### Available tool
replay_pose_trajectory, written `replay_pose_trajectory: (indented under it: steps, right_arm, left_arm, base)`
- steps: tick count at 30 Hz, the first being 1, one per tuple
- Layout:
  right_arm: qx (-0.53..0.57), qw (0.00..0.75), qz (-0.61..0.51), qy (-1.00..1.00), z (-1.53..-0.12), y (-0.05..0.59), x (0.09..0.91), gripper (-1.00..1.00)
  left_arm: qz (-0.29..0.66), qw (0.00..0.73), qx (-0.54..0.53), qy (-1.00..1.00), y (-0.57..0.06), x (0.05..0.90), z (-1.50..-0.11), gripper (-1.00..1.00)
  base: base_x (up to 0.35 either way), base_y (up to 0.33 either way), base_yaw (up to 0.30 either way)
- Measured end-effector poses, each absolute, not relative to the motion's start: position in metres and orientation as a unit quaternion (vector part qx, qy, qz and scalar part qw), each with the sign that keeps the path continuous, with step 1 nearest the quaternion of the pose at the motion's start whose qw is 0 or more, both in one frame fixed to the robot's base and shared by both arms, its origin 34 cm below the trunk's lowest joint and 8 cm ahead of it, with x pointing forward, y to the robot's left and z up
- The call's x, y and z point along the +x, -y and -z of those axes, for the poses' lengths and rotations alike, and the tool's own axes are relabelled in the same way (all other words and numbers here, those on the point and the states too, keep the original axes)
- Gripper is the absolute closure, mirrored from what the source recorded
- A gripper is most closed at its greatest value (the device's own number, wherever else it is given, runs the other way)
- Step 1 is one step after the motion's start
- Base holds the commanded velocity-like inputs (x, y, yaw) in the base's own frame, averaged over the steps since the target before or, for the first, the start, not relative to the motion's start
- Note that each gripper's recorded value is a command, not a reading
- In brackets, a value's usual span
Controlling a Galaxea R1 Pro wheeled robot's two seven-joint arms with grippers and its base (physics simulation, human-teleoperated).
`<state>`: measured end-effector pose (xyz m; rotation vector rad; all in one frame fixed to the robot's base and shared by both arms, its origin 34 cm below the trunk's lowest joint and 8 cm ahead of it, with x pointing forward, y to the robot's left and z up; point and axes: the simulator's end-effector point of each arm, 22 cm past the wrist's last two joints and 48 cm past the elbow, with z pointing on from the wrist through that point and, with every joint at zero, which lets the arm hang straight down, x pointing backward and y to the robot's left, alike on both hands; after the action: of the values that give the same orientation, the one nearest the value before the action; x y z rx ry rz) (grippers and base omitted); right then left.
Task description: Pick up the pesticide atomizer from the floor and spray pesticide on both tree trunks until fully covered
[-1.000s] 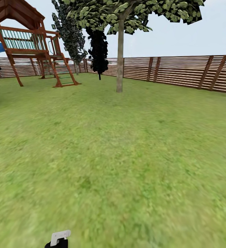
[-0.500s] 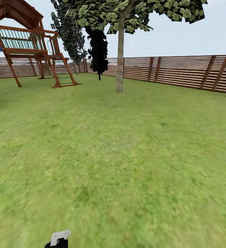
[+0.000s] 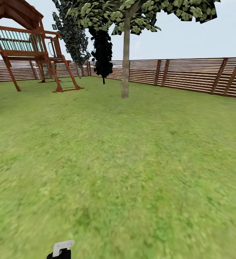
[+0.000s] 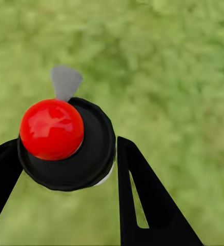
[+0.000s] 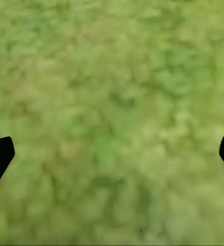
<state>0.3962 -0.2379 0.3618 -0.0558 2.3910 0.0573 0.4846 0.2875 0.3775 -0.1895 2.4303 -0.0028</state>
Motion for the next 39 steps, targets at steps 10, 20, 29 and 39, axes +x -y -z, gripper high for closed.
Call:
replay_pose_trajectory:
  steps: [10, 20, 29, 39]
  right_arm:
    - [-0.022, 0.366, -0.022, -0.930, -0.3618, 0.2379, 0.3962, -1.00]
    - [-0.022, 0.366, -0.022, -0.930, -0.3618, 0.2379, 0.3963, -1.00]
    - [-0.022, 0.366, -0.022, -0.930, -0.3618, 0.2379, 0.3962, -1.00]
    - [-0.022, 0.366, -0.022, -0.930, -0.3618, 0.2379, 0.3962, -1.00]
  left_arm:
    - [0.001, 0.344, -0.073, -0.936, -0.2873, 0.4842, -0.3773, 1.00]
    - [0.001, 0.344, -0.073, -0.936, -0.2873, 0.4841, -0.3772, 1.00]
    - [0.001, 0.345, -0.073, -0.936, -0.2874, 0.4846, -0.3775, 1.00]
    - [0.001, 0.345, -0.073, -0.936, -0.2875, 0.4847, -0.3776, 1.00]
  base:
    - [0.340, 0.000, 0.000]
    - [0.340, 0.000, 0.000]
    - [0.340, 0.000, 0.000]
    - [0.340, 0.000, 0.000]
